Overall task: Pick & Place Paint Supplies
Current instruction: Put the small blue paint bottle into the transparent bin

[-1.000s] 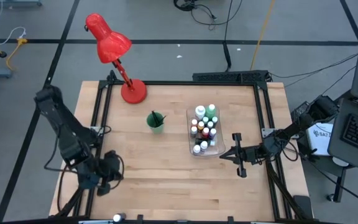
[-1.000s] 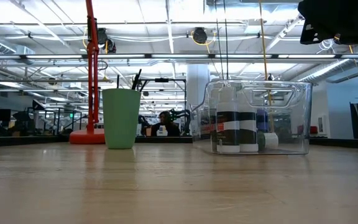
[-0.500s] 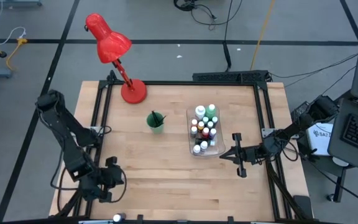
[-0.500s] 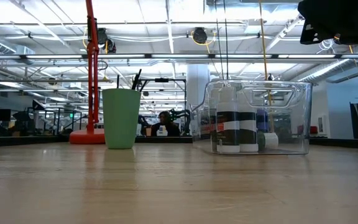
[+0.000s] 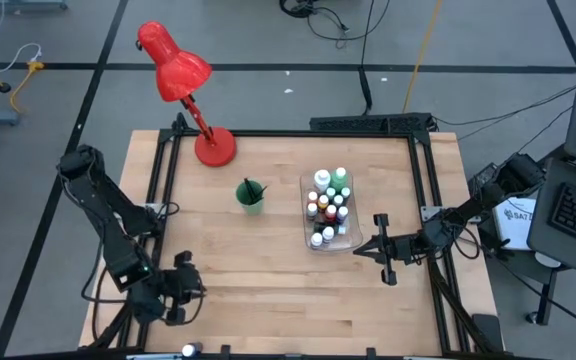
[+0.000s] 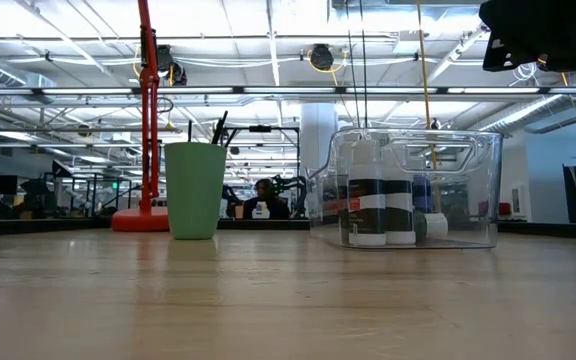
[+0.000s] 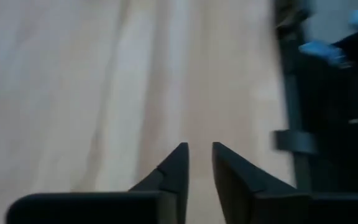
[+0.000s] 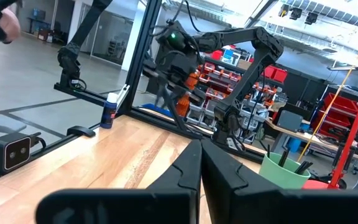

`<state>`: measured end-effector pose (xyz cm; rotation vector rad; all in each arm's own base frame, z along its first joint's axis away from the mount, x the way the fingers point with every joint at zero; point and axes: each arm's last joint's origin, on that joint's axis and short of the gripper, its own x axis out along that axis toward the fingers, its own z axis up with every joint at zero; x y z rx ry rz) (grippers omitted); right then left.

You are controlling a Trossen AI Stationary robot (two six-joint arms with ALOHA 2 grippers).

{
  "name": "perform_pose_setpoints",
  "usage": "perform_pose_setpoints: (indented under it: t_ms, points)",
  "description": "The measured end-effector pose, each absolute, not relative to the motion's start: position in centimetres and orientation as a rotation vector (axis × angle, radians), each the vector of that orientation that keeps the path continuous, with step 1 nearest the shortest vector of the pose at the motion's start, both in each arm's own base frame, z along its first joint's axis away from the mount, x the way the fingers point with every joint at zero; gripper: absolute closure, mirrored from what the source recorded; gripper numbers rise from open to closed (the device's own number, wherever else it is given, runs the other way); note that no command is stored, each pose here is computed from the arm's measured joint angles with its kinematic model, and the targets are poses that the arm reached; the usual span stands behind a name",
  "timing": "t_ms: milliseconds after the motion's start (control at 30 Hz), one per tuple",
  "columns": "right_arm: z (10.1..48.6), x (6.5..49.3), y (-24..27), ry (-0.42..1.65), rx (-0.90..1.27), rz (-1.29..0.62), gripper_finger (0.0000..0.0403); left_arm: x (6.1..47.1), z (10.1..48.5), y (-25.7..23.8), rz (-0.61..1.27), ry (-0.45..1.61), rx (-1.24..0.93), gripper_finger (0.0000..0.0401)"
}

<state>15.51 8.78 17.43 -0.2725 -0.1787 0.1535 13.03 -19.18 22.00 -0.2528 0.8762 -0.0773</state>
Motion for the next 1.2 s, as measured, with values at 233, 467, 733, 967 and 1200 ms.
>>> perform_pose_setpoints:
  t_ms: [233, 467, 733, 967, 1200]
  points:
    - [17.4, 15.5, 8.8, -0.179, -0.272, 0.153, 0.0399, 12.9, 23.6, -21.7, -0.362, 0.786, -0.332, 0.0247]
    - [17.4, 15.5, 8.8, -0.177, -0.273, 0.153, 0.0399, 12.2, 22.8, -23.3, -0.401, 0.785, -0.342, 0.0183]
    - [17.4, 15.5, 8.8, -0.177, -0.261, 0.154, 0.0399, 11.7, 20.9, -26.9, -0.536, 0.755, -0.356, 0.0149]
    - [17.6, 15.5, 8.7, -0.194, -0.298, 0.144, 0.0399, 11.6, 18.7, -27.7, -0.463, 0.767, -0.317, 0.0148]
    - [17.6, 15.8, 8.2, -0.194, -0.323, 0.109, 0.0399, 11.8, 17.0, -28.2, -0.437, 0.798, -0.27, 0.0148]
